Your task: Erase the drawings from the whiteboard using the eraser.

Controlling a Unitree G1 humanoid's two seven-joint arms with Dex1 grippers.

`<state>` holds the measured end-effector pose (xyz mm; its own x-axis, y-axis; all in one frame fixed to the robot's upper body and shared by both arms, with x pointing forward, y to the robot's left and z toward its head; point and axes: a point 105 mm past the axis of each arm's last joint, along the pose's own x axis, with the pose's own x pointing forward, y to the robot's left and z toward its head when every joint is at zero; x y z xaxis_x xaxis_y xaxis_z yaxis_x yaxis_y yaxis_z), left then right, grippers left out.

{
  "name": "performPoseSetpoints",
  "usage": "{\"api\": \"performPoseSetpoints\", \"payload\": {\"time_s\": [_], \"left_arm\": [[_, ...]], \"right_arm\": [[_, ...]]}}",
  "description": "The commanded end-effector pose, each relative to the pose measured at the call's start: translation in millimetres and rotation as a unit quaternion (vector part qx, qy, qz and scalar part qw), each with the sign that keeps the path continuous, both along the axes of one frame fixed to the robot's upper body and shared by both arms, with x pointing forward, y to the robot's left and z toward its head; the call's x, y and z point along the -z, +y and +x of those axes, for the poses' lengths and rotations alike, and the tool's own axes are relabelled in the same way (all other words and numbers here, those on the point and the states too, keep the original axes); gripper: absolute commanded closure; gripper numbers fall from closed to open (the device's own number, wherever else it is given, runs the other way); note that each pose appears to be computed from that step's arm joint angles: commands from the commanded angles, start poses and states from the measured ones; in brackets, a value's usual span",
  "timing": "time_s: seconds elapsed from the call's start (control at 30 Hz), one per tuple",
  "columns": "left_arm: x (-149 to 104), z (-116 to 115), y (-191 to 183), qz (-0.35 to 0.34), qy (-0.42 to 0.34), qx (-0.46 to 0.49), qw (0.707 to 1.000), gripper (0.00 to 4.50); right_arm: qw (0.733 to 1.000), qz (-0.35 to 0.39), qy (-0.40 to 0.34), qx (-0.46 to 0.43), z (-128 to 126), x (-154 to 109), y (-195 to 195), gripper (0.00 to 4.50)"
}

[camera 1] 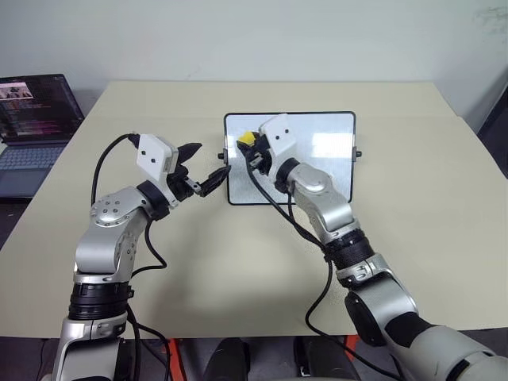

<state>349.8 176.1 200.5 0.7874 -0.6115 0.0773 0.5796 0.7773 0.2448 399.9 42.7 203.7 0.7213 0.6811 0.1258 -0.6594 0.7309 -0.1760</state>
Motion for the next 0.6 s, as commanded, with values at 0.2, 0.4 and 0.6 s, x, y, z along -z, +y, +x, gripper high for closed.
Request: {"api": "performPoseSetpoints", "payload": {"time_s": [0.2, 0.4, 0.6], "left_arm": [[-12.0, -7.6, -1.8, 0.000, -0.028, 0.001, 1.000, 0.00], [-12.2, -9.0, -1.0, -0.001, -0.028, -0.003, 1.000, 0.00], [-12.4, -10.4, 0.9, -0.003, -0.026, -0.007, 1.000, 0.00]], "right_arm": [[0.998, -0.025, -0.053, -0.027, 3.1, -4.5, 20.3, 3.21], [0.995, -0.060, -0.076, -0.019, 9.7, 1.4, 27.3, 3.21], [0.991, -0.094, -0.095, 0.009, 19.7, 1.5, 25.3, 3.21]]}}
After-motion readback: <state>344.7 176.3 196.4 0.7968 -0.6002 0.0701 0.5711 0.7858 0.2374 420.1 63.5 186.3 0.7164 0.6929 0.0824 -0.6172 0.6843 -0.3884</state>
